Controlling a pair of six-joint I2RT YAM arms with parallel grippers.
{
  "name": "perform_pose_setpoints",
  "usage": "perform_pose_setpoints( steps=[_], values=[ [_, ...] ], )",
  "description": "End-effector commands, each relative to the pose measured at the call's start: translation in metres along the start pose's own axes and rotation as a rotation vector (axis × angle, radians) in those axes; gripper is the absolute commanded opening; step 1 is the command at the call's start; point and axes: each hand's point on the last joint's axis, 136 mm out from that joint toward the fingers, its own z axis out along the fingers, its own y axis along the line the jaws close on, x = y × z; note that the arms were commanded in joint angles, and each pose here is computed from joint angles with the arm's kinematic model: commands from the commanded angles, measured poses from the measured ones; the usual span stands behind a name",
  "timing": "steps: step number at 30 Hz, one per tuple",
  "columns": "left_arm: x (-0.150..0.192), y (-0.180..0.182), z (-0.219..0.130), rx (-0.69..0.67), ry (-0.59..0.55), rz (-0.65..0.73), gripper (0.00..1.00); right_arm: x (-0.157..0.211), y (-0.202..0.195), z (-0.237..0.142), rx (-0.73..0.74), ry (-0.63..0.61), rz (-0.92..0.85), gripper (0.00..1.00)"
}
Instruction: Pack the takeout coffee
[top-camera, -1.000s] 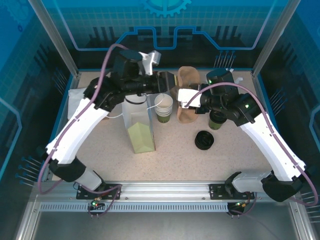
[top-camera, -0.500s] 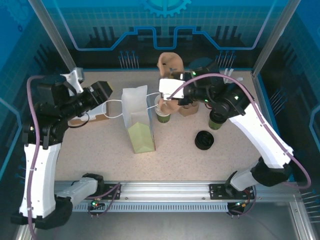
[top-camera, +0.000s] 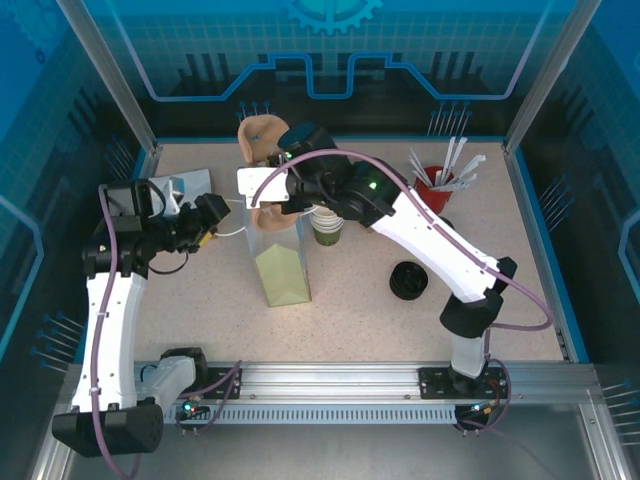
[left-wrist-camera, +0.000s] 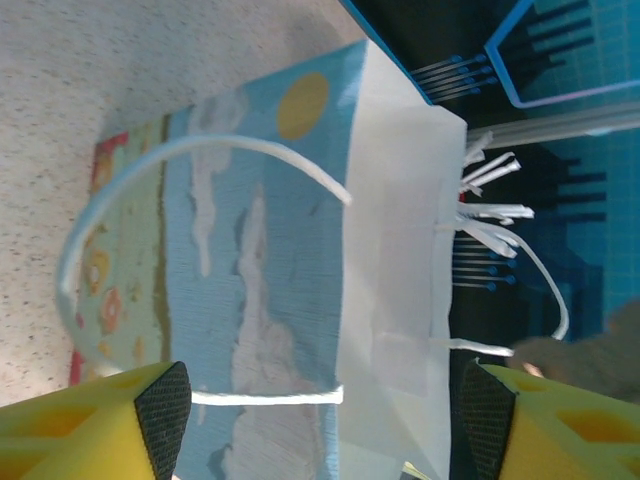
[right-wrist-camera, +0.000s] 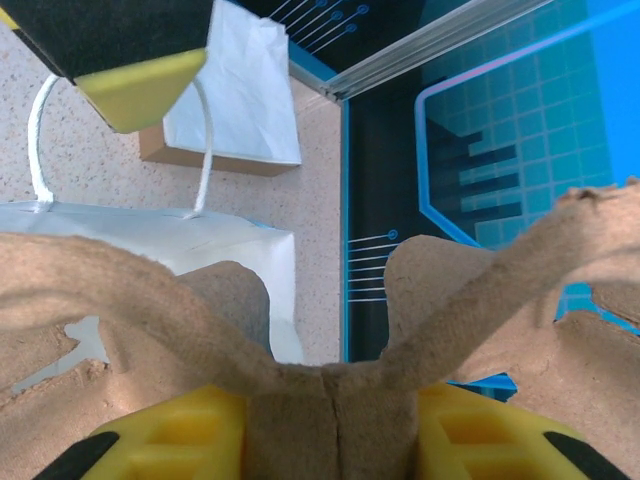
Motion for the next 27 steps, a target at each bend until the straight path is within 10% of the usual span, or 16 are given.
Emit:
perform_pose_setpoints(
  steps=[1,27],
  values=[
    [0.003,-0.023,0.0,0.109,0.023,0.059,0.72,-0.006,-0.003,0.002,0.027,0.013,0.015,0.34],
    [-0.004,-0.01,0.055,-0.054,0.066,0.106,0.13,0.001,0.016,0.048,0.008,0.071,0.025,0.32]
  ],
)
